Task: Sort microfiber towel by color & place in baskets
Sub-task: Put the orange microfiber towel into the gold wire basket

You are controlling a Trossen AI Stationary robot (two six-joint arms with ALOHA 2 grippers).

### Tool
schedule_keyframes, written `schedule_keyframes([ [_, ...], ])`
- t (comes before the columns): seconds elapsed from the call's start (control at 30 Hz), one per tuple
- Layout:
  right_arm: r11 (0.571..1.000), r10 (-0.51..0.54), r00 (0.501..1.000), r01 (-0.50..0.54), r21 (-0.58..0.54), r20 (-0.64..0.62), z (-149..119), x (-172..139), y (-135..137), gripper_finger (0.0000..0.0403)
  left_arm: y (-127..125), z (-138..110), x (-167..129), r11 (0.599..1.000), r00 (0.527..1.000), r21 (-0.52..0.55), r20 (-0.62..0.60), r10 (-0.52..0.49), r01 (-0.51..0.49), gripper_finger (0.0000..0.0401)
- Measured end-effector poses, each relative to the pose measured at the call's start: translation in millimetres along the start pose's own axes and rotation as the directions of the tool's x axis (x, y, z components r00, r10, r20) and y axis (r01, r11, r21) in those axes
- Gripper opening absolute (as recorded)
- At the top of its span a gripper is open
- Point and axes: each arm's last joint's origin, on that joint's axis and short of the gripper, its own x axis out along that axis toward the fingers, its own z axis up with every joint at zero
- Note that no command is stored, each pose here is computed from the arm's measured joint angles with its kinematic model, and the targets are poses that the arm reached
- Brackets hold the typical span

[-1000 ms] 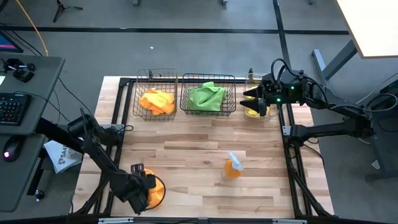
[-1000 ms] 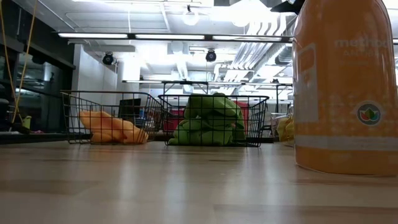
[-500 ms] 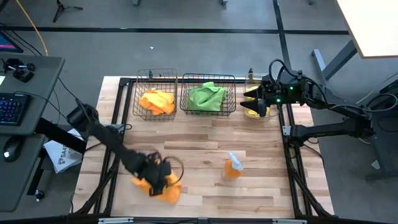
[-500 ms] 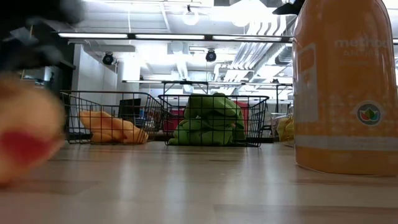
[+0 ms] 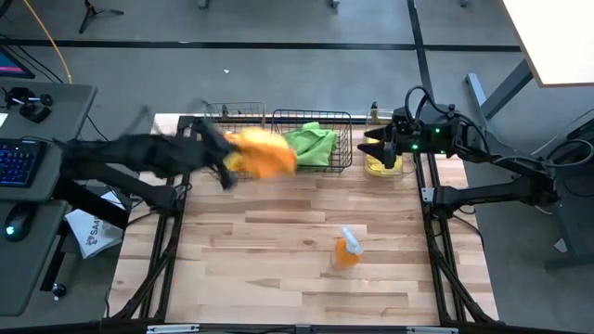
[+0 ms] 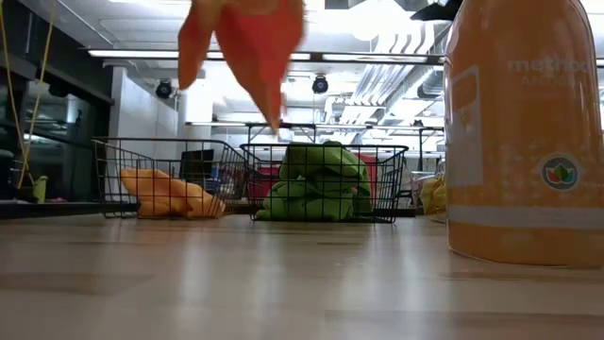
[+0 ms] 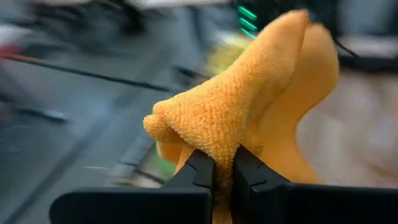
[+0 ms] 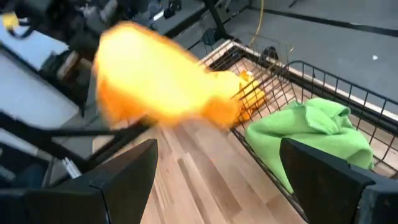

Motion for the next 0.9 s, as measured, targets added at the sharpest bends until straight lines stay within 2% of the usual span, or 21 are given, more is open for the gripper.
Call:
schedule_keyframes([
  [0.13, 1.0, -0.016, 0.998, 0.016, 0.006, 0.056, 4, 0, 1, 0.0332, 45, 2, -25, 0.974, 0.972, -0.092, 0.096, 0.215, -0.206, 0.0001],
  [0.27, 0.999, -0.027, 0.995, 0.024, 0.032, 0.095, 7, 2, 2, 0.0332, 71, -3, -35, 0.924, 0.923, -0.137, 0.101, 0.372, -0.357, 0.0001],
  [0.4, 0.999, -0.034, 0.995, 0.031, 0.036, 0.09, 8, 11, 1, 0.0332, 88, -7, -28, 0.857, 0.862, -0.177, 0.07, 0.502, -0.485, 0.0001],
  [0.5, 0.998, -0.05, 0.997, 0.048, 0.037, 0.061, 6, 22, 0, 0.0332, 98, -15, -12, 0.813, 0.822, -0.191, 0.049, 0.568, -0.55, 0.0],
  [0.6, 0.996, -0.067, 0.997, 0.065, 0.055, 0.026, 4, 35, -2, 0.0332, 106, -30, 10, 0.785, 0.802, -0.222, 0.025, 0.597, -0.578, 0.0],
  [0.73, 0.996, -0.07, 0.997, 0.071, 0.059, -0.007, 2, 45, -3, 0.0332, 111, -65, 37, 0.751, 0.79, -0.264, -0.082, 0.608, -0.606, 0.0],
  [0.8, 0.996, -0.065, 0.998, 0.065, 0.059, 0.001, 3, 46, -3, 0.0332, 109, -85, 49, 0.741, 0.803, -0.322, -0.133, 0.582, -0.59, 0.0],
  [0.9, 0.997, -0.052, 0.998, 0.051, 0.059, 0.022, 5, 45, -2, 0.0332, 98, -114, 63, 0.748, 0.854, -0.417, -0.193, 0.482, -0.516, 0.0],
])
